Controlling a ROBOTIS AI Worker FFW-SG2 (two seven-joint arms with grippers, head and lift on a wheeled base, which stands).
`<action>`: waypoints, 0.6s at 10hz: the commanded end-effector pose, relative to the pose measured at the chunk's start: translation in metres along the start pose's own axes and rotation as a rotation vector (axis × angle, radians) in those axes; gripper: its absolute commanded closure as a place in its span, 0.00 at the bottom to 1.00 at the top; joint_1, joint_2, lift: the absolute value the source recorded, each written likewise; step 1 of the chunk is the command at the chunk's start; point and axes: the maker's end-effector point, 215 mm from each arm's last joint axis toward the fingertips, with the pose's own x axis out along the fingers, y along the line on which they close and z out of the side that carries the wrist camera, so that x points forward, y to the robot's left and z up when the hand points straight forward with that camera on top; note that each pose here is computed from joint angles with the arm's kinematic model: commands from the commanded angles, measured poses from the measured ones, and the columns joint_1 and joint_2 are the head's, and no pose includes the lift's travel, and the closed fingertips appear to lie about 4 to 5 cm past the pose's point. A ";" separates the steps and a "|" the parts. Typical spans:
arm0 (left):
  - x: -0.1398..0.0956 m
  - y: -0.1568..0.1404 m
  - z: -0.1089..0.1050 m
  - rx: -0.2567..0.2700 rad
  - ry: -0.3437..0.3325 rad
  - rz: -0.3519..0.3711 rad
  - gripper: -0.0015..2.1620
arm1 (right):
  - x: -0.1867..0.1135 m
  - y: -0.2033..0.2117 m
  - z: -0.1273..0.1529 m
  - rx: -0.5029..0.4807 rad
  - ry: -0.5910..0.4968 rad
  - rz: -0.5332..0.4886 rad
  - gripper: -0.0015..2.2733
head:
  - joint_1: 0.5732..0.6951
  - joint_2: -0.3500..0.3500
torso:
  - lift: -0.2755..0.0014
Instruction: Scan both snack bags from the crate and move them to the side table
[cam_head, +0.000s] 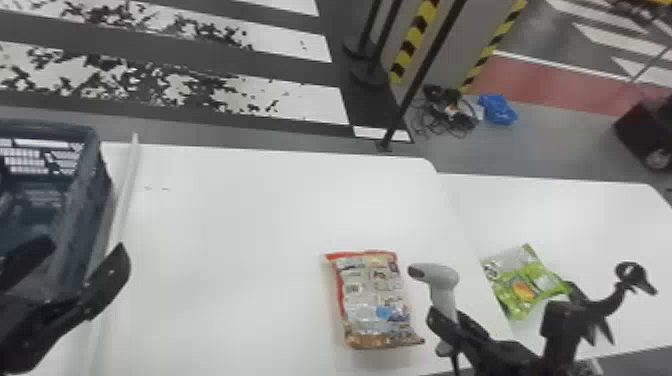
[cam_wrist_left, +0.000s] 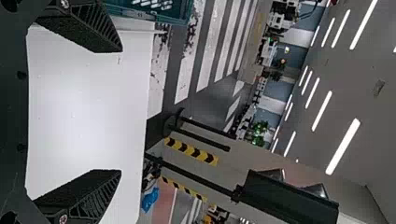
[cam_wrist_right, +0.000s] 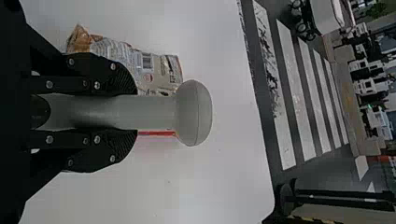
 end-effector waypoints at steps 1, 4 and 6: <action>0.000 0.001 0.000 -0.001 -0.002 0.000 0.03 | 0.011 0.025 -0.012 -0.026 0.035 0.027 0.99 | 1.00 0.00 | 0.89; -0.001 0.001 0.005 0.000 -0.017 -0.001 0.03 | 0.033 0.046 -0.032 -0.077 0.079 0.033 0.99 | 1.00 0.09 | 0.89; -0.002 0.000 0.006 0.001 -0.021 -0.002 0.03 | 0.045 0.046 -0.042 -0.080 0.100 0.020 0.99 | 1.00 0.11 | 0.89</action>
